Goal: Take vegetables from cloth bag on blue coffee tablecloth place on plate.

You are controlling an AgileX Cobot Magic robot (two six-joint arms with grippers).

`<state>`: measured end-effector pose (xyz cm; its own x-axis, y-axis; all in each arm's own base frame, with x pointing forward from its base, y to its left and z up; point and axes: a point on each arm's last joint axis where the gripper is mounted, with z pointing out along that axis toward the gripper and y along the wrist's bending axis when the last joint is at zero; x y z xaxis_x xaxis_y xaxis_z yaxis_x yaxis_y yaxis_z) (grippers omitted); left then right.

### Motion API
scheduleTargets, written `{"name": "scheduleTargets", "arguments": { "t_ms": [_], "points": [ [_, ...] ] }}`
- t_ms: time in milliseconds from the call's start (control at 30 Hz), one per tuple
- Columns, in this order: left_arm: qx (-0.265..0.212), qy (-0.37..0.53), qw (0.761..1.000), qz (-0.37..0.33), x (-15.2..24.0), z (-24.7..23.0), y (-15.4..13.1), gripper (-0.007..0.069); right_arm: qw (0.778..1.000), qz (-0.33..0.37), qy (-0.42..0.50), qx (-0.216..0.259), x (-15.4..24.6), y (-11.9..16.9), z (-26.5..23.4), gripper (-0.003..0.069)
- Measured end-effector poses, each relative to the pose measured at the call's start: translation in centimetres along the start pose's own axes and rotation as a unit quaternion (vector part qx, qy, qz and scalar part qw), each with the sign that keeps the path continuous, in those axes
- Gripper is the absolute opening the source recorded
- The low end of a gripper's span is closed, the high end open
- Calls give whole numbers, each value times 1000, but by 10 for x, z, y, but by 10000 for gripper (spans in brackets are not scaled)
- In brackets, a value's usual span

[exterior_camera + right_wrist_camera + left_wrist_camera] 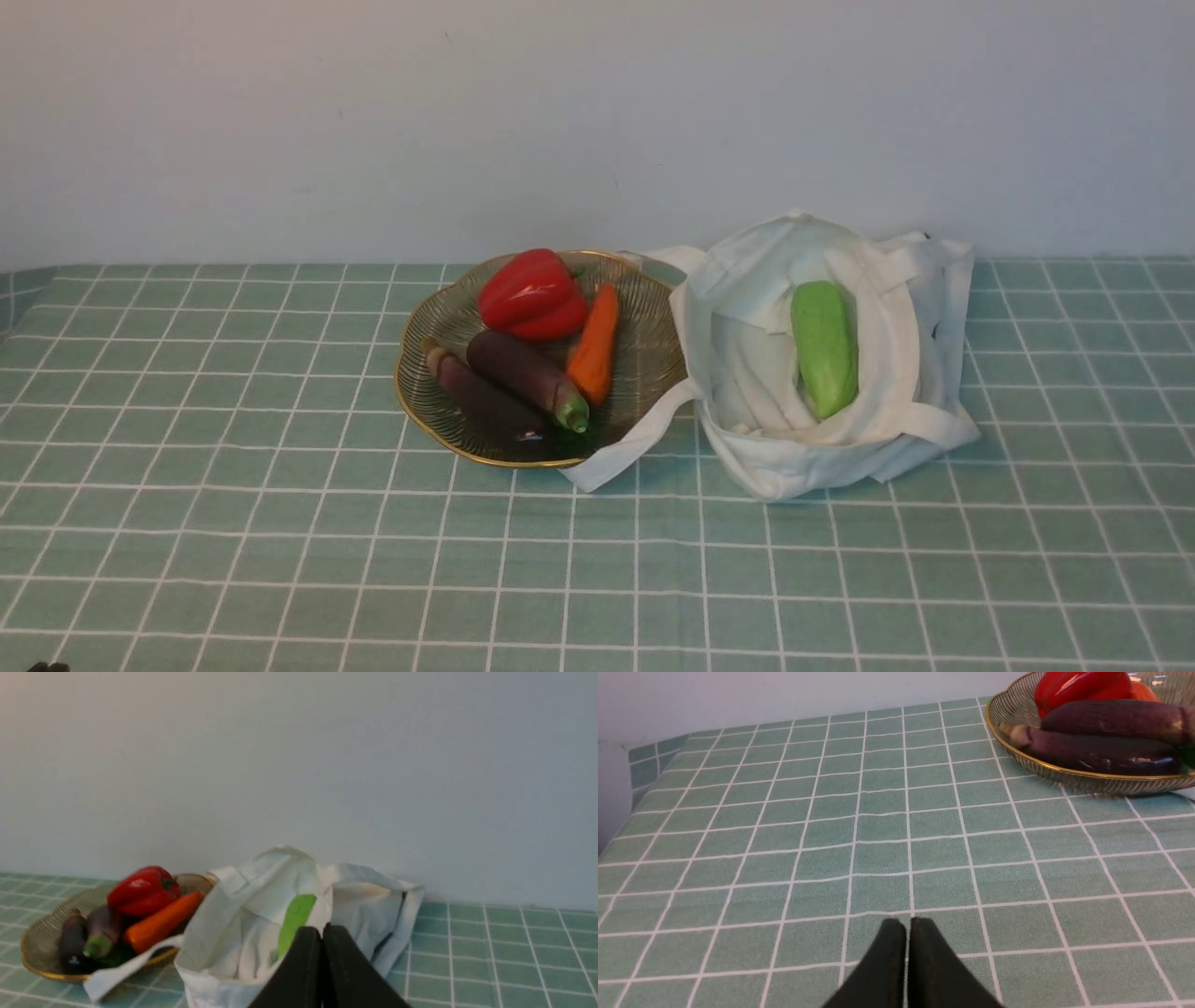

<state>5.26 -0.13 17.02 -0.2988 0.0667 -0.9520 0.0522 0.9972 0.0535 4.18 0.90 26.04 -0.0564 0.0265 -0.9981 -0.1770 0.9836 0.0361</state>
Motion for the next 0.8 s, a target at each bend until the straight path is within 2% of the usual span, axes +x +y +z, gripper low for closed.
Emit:
{"name": "scheduleTargets", "arguments": {
  "t_ms": [200,400,800],
  "points": [
    [0,0,1000,0,0,0,0,-5,997,-12,69,13,53,-4,9,-15],
    [0,0,1000,0,0,0,0,-5,994,-13,104,14,78,-5,14,-15],
    [0,0,1000,0,0,0,0,-5,996,-14,87,14,79,-5,15,-15]
  ]
}}
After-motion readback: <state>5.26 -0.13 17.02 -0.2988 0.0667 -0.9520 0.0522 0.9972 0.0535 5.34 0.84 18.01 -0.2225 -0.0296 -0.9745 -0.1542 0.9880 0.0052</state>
